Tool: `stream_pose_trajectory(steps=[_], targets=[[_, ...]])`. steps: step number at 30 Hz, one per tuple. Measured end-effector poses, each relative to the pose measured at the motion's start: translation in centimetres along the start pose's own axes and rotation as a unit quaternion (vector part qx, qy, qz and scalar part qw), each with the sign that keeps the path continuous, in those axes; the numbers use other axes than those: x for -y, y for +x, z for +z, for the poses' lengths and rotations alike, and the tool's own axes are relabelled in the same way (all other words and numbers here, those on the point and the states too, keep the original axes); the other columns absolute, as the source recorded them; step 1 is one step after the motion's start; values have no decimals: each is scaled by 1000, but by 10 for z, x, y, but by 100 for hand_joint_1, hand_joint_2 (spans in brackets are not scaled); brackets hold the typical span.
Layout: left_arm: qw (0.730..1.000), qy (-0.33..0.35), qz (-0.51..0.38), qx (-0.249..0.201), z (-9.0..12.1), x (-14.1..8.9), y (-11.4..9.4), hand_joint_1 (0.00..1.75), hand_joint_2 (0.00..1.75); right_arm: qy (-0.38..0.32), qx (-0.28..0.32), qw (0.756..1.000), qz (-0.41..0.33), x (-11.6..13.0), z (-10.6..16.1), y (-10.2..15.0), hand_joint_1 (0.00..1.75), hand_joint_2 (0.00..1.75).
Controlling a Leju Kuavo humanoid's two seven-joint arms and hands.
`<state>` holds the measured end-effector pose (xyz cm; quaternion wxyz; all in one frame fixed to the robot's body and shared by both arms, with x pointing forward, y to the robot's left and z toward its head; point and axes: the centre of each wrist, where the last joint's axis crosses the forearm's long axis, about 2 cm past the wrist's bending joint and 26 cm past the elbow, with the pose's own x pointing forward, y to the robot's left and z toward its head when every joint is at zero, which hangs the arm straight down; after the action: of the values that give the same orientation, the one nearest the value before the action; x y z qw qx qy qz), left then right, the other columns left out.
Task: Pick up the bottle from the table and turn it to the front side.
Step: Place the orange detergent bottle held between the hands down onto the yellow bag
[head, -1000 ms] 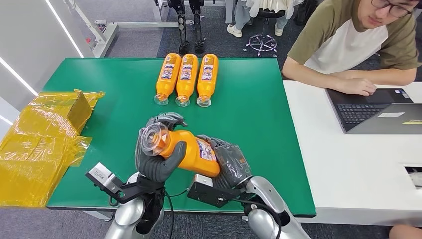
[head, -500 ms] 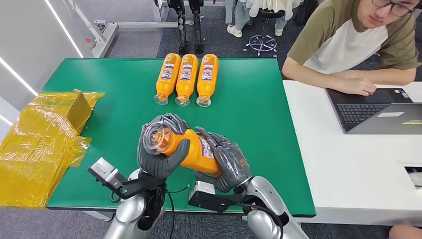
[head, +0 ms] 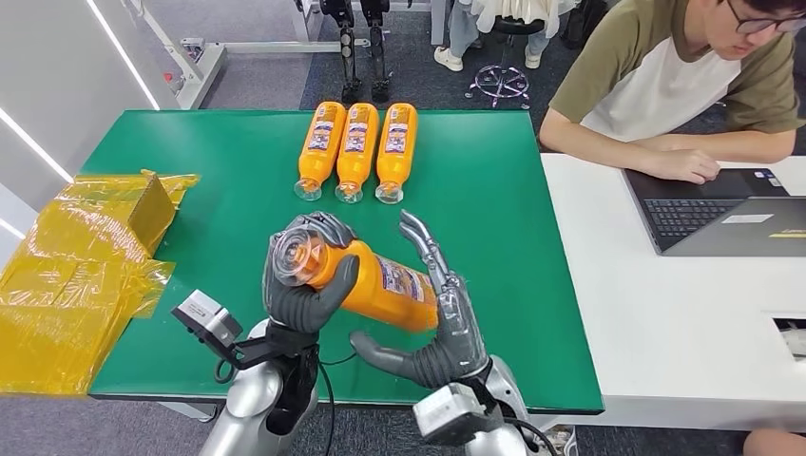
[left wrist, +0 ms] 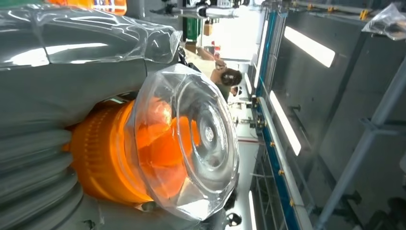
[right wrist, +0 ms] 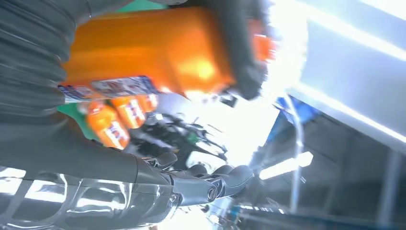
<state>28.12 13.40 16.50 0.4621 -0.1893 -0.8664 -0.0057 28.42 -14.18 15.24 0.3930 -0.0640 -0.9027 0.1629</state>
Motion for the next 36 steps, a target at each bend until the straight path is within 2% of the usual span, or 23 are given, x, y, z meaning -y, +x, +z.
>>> stream_pose_trajectory(steps=[5, 9, 13, 17, 21, 25, 29, 32, 36], targets=[[999, 23, -34, 2, 1, -4, -2, 175, 175, -72, 43, 995, -59, -5, 2, 23, 0, 175], [996, 37, -82, -2, 7, -16, -3, 175, 175, -133, 76, 985, -74, -3, -1, 43, 0, 175], [983, 40, -176, -21, 18, -36, -3, 175, 175, -171, 97, 978, -68, 3, -2, 58, 0, 175], [957, 46, -285, -32, 26, -60, 5, 175, 175, -195, 99, 974, -62, 9, -1, 65, 0, 175], [912, 47, -404, -46, 34, -86, 18, 175, 175, -205, 94, 972, -64, 13, 2, 66, 0, 175], [834, 55, -547, -46, 45, -125, 36, 175, 175, -211, 91, 971, -70, 15, 6, 65, 0, 175], [770, 37, -636, -46, 53, -167, 54, 175, 175, -212, 83, 971, -71, 16, 13, 63, 0, 175], [741, 6, -668, -70, 54, -190, 64, 175, 175, -212, 80, 971, -72, 17, 17, 62, 0, 175], [719, -35, -686, -101, 49, -210, 69, 175, 175, -211, 77, 971, -77, 18, 20, 62, 0, 175]])
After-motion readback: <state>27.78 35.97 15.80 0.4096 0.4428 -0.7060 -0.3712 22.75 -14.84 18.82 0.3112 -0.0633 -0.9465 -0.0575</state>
